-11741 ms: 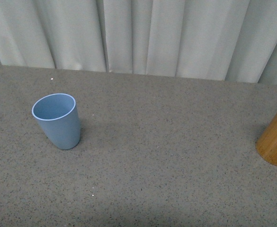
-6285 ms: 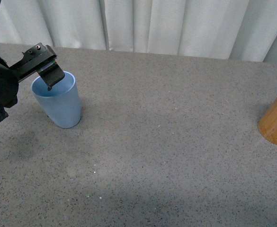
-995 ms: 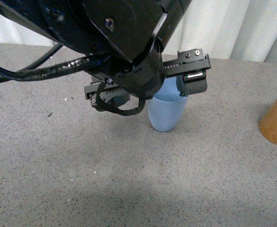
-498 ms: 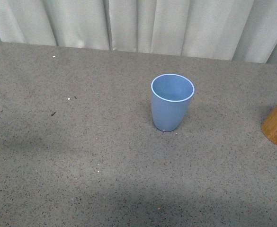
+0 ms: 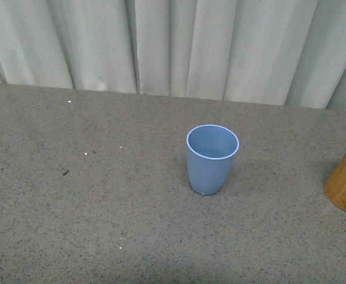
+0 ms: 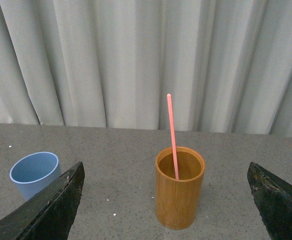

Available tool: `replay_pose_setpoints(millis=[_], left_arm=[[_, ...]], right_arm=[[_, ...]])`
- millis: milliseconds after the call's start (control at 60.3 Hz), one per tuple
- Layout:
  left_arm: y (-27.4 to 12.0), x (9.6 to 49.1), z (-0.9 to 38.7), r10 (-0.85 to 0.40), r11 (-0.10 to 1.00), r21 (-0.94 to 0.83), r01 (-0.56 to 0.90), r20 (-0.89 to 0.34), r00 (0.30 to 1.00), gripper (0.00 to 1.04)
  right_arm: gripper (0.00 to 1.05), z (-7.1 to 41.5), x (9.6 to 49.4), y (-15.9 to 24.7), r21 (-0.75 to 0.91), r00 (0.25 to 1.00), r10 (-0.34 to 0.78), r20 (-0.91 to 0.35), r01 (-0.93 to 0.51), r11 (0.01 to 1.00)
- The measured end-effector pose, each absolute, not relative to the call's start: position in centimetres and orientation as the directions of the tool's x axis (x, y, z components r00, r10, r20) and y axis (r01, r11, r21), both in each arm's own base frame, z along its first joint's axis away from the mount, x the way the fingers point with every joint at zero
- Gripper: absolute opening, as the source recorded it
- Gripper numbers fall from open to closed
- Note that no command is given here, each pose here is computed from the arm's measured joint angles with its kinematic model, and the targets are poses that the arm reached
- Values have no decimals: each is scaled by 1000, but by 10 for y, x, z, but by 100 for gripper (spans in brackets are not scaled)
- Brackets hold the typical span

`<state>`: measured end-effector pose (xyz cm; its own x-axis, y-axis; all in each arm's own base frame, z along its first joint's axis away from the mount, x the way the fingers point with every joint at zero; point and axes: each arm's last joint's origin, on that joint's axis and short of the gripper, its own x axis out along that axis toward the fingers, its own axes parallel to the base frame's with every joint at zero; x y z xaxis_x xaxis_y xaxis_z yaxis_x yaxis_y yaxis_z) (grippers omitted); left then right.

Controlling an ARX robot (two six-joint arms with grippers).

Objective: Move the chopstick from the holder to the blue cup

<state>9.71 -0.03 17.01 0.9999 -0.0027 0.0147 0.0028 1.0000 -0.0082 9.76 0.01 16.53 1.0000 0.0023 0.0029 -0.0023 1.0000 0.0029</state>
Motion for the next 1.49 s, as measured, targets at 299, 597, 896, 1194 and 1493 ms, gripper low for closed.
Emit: replay_pose_setpoints(millis=[299, 597, 896, 1194, 1493], left_arm=[[0, 97, 170, -3, 1000, -8, 4, 17, 1000, 4], [0, 97, 170, -3, 1000, -8, 3, 17, 1000, 56], [0, 97, 170, -3, 1000, -7, 3, 17, 1000, 97], [0, 97, 170, -3, 1000, -7, 3, 17, 1000, 98], [0, 97, 170, -3, 1000, -7, 3, 17, 1000, 98]], right_arm=[[95, 165, 98, 0, 3, 1000, 2, 3, -2, 1000], [95, 182, 115, 1, 203, 955, -293, 54, 276, 939], [95, 196, 222, -14, 34, 976, -146, -164, 153, 988], [95, 197, 318, -21, -52, 958, -97, -271, 87, 995], [95, 180, 359, -10, -64, 937, -75, -341, 56, 996]])
